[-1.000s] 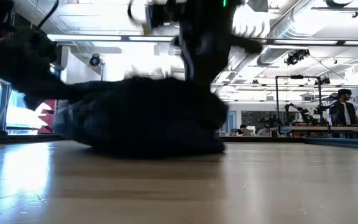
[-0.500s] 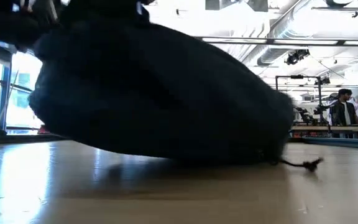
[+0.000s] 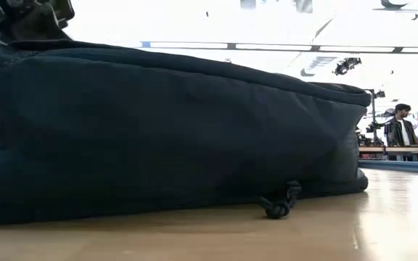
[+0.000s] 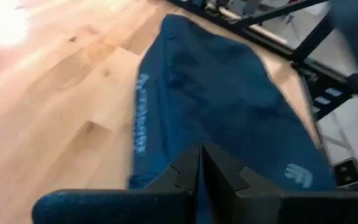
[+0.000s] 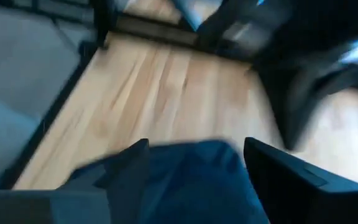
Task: Unpack backpack
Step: Open the blue backpack
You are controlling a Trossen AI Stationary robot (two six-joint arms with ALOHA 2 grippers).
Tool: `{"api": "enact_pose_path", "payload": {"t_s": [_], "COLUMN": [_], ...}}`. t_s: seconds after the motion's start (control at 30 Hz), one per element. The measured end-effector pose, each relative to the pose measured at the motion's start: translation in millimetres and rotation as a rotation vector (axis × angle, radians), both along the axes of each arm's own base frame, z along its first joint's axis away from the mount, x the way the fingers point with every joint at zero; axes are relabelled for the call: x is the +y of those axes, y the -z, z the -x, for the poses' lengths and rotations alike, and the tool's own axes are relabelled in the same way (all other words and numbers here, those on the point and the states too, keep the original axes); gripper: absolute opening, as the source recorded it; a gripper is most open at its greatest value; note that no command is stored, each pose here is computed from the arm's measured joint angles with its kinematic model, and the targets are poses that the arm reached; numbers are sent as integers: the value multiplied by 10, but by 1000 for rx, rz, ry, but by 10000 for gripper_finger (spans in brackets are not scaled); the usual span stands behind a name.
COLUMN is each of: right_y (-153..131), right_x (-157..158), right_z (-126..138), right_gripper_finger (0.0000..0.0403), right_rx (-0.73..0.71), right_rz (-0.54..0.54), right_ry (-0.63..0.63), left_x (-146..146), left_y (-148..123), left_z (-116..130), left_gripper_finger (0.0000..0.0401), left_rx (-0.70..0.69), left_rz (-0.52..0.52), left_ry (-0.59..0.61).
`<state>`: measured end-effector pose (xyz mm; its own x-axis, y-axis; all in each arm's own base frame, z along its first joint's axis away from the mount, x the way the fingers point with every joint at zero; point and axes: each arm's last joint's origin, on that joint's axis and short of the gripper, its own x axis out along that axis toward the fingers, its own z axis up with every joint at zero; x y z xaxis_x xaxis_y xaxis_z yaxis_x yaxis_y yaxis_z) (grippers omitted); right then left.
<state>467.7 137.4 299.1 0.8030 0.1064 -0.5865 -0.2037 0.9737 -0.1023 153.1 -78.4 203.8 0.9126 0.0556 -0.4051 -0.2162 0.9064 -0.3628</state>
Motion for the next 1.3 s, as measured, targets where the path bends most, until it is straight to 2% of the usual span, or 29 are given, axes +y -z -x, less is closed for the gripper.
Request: {"api": "enact_pose_path", "payload": {"t_s": [0.27, 0.37, 0.4, 0.47, 0.53, 0.6, 0.67, 0.83, 1.0, 1.1, 1.23, 1.3], "right_y": [-308, -342, -342, -340, -342, -335, -322, -322, -318, -342, -364, -362], "right_x": [-57, -50, -46, -33, -27, -31, -31, -33, -33, -38, -151, -183], "right_z": [-75, -84, -83, -79, -78, -77, -76, -77, -76, -89, -126, -132], "right_gripper_finger": [256, 256, 256, 256, 256, 256, 256, 256, 256, 256, 256, 256], "right_rx": [-244, -272, -270, -266, -268, -260, -252, -256, -252, -276, -291, -305], "right_rz": [-92, -137, -152, -173, -183, -180, -177, -161, -159, -194, -298, -273], "right_ry": [37, 52, 59, 67, 71, 73, 75, 73, 73, 81, 171, 227], "left_x": [-24, -23, -10, 81, 169, 216, 262, 274, 237, 207, 175, 159], "left_y": [-2, 15, 8, -16, -20, -46, -47, -37, -9, 10, 20, 25], "left_z": [-18, -16, -30, -87, -77, -77, -74, -98, -132, -145, -161, -167], "left_gripper_finger": [0, 0, 0, 0, 0, 0, 0, 0, 0, 0, 0, 0], "left_rx": [-17, -5, -31, -148, -248, -314, -330, -275, -195, -149, -116, -101], "left_rz": [-46, -52, -41, -18, -55, -81, -123, -144, -121, -94, -36, -10], "left_ry": [-7, -8, -78, -399, -661, -802, -876, -808, -639, -528, -415, -364]}}
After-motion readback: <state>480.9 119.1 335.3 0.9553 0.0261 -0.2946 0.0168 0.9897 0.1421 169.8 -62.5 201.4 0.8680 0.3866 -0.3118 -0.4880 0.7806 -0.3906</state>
